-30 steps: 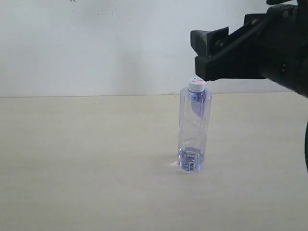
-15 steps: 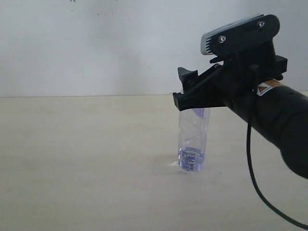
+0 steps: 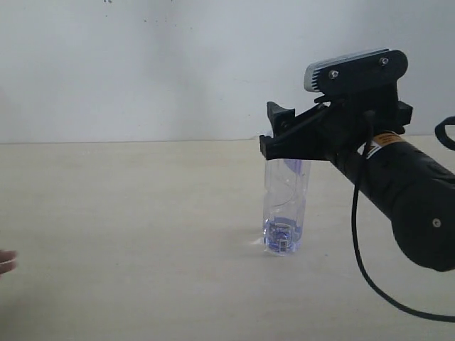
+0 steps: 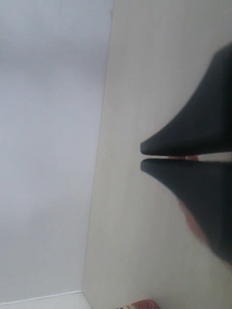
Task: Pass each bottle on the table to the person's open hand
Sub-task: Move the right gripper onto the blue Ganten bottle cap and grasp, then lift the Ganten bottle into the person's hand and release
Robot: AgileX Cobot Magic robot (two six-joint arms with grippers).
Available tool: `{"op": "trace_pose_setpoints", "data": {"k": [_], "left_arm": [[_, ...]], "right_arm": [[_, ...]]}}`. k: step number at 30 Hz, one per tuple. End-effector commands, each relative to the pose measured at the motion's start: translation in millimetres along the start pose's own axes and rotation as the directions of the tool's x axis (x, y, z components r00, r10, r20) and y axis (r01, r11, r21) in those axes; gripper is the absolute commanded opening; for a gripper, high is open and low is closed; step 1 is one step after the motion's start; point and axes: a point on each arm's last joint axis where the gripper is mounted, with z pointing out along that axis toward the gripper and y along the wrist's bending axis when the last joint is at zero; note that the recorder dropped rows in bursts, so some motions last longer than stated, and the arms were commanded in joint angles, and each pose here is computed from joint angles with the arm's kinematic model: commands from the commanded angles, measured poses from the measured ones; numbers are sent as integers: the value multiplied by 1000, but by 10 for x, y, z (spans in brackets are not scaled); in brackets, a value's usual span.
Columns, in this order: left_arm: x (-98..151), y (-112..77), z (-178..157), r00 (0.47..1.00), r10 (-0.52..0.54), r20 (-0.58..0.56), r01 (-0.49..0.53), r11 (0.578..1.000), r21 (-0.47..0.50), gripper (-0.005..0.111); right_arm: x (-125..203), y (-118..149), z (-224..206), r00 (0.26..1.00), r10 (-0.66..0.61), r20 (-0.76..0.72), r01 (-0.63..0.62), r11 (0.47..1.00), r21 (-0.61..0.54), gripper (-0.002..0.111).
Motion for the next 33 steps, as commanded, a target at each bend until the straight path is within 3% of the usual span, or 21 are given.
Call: {"op": "trace_pose_setpoints", "data": {"k": [1,3,14,24,28,33], "left_arm": [[-9,1,-3,1000,5,6,-5,1000,-3,4],[-9,1,-3,1000,5,6,-5,1000,-3,4],[-9,1,-3,1000,5,6,-5,1000,-3,4],[-9,1,-3,1000,5,6,-5,1000,-3,4],[-9,1,-3,1000,5,6,-5,1000,-3,4],[-9,1,-3,1000,5,6,-5,1000,-3,4]], "right_arm": [[32,-51,33,1000,-29,-11,28,999,-44,79],[68,-6,49,997,-74,-10,73,992,-105,79],[175,5,113,998,-55,-1,55,994,-90,77],[308,28,159,997,-74,-28,71,993,-95,35],[297,26,160,997,-73,-16,71,993,-91,0],[281,23,155,997,-72,-11,71,993,-91,0]]}}
